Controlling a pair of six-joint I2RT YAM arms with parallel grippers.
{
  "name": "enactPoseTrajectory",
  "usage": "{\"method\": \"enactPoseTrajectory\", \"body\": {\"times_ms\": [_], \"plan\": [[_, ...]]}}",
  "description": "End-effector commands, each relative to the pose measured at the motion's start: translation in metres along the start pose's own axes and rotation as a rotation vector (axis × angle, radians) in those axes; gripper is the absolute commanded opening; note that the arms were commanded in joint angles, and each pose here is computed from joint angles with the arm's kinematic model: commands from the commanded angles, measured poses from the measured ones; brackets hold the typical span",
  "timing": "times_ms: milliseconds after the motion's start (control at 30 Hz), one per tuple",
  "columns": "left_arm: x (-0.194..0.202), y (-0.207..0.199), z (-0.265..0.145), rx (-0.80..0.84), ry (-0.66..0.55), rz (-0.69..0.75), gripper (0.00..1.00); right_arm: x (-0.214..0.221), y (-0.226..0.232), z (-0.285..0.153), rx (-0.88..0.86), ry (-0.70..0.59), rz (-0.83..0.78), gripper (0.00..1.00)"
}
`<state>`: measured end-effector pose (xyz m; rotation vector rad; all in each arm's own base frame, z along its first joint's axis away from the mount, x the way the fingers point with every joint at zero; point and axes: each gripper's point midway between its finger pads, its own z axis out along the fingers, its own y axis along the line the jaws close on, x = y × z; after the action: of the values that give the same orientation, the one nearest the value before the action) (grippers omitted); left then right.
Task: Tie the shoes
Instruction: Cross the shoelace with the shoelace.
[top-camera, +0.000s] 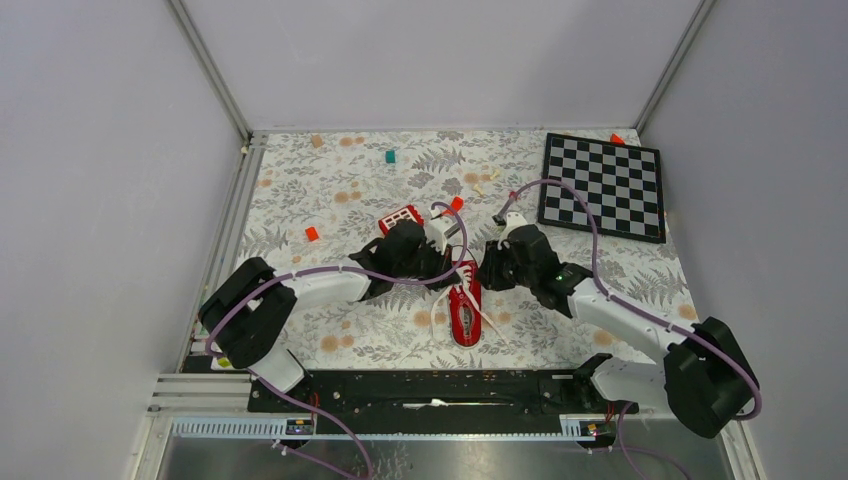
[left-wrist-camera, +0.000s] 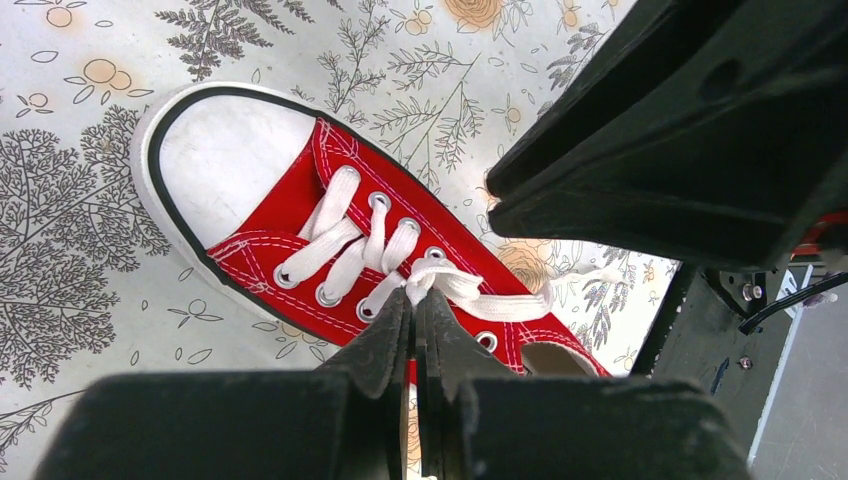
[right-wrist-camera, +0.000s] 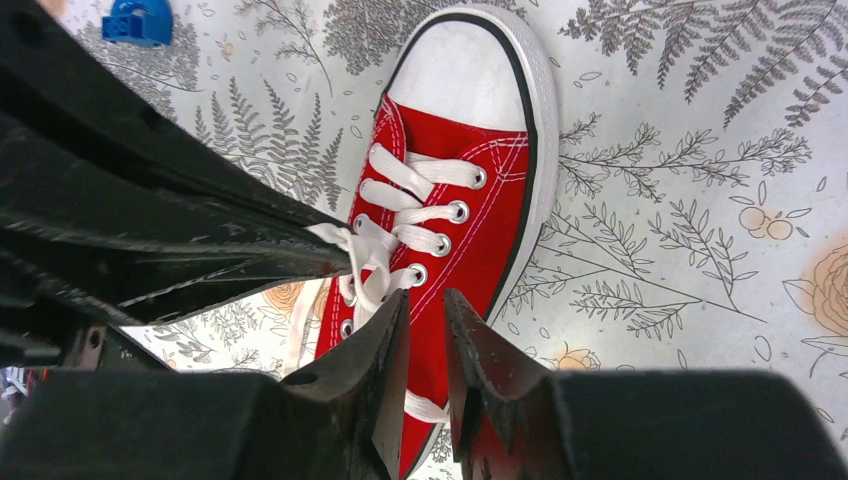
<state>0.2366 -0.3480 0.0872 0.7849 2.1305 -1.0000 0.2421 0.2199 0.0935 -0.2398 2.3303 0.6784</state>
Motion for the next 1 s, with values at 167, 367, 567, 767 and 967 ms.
{"method": "enactPoseTrajectory", "body": {"times_ms": [167,367,567,767,967], "plan": [[-0.026,-0.010,-0.006,0.028,-0.085,0.036,0.00,-0.007,0.023,0.014,-0.102,0.052,0.020,0.27],[-0.027,-0.010,-0.005,0.029,-0.083,0.039,0.00,-0.008,0.031,0.015,-0.149,0.045,0.018,0.30],[-0.028,-0.010,-0.005,0.029,-0.084,0.042,0.00,-0.005,0.031,0.021,-0.154,0.068,0.017,0.30],[-0.030,-0.011,-0.005,0.032,-0.086,0.048,0.00,-0.007,0.028,0.027,-0.138,0.065,0.016,0.32],[-0.028,-0.011,-0.005,0.034,-0.079,0.051,0.00,-0.009,0.026,0.032,-0.125,0.049,0.026,0.24]]}}
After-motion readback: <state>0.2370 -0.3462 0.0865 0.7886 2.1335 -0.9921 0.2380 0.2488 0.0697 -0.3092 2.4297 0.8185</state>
